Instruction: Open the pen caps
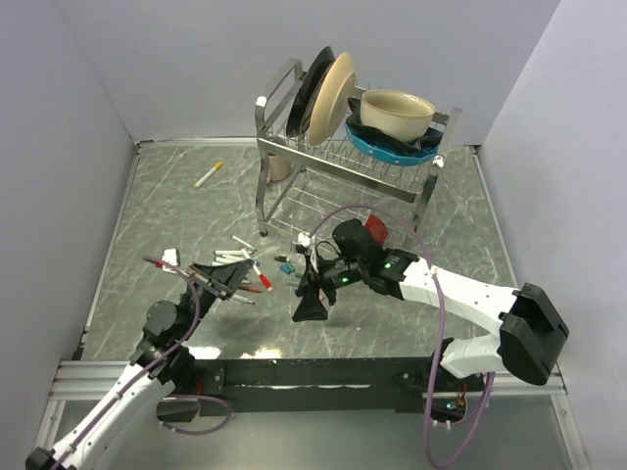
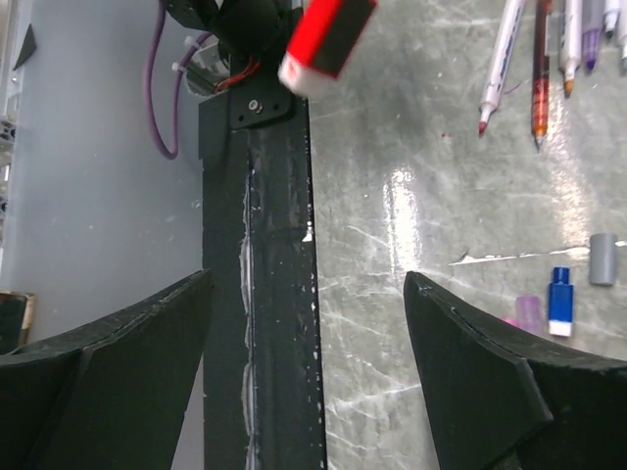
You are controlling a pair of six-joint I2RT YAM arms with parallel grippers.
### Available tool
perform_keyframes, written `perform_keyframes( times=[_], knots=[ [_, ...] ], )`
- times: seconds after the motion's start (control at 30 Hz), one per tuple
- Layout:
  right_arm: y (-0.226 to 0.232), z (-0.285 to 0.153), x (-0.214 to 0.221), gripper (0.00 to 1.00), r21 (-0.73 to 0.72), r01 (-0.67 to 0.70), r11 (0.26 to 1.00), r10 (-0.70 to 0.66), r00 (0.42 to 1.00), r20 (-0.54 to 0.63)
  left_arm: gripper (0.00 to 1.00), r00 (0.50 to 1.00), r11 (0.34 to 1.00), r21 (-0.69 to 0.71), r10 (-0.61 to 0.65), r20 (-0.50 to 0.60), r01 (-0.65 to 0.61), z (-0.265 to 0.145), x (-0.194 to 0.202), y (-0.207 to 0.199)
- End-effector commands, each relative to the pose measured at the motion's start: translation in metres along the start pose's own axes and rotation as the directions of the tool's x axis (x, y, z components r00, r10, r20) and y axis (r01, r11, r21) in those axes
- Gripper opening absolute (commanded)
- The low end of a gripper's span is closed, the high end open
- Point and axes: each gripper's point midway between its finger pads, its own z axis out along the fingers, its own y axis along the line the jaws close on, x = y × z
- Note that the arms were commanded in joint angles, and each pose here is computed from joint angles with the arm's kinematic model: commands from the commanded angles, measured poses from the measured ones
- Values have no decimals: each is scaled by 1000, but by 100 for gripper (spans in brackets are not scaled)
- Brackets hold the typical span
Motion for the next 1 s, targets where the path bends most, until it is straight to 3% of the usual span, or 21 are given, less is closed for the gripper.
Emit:
perform_keyframes(
  times=[0.0, 0.53, 0.63, 0.7, 0.73, 0.8, 0.9, 0.97],
  knots=[
    [1, 2, -19, 84, -8, -12, 1000, 12, 999, 48, 1, 999, 999, -39, -5, -38, 4, -1, 18, 36],
    [-22, -8, -42, 80, 142, -136, 980, 113, 980, 161, 1, 999, 984, -172, -42, -18, 38, 4, 55, 52],
    [-27, -7, -41, 75, 155, -148, 977, 123, 979, 160, 1, 998, 982, -184, -50, -24, 45, 5, 62, 53],
    [-27, -5, -39, 60, 144, -148, 978, 126, 981, 149, 1, 998, 979, -198, -47, -29, 41, 6, 67, 55],
    [-27, -3, -37, 46, 138, -151, 979, 132, 982, 138, 1, 998, 979, -196, -55, -30, 48, 6, 69, 53],
    [-25, -1, -35, 39, 121, -148, 982, 134, 983, 122, 1, 998, 978, -206, -48, -27, 42, 7, 70, 55],
    [-25, 1, -33, 37, 110, -154, 982, 143, 984, 107, 1, 998, 976, -215, -51, -26, 44, 7, 72, 56],
    [-25, 1, -31, 46, 107, -159, 981, 148, 984, 97, 1, 998, 975, -218, -53, -19, 48, 6, 72, 56]
  ],
)
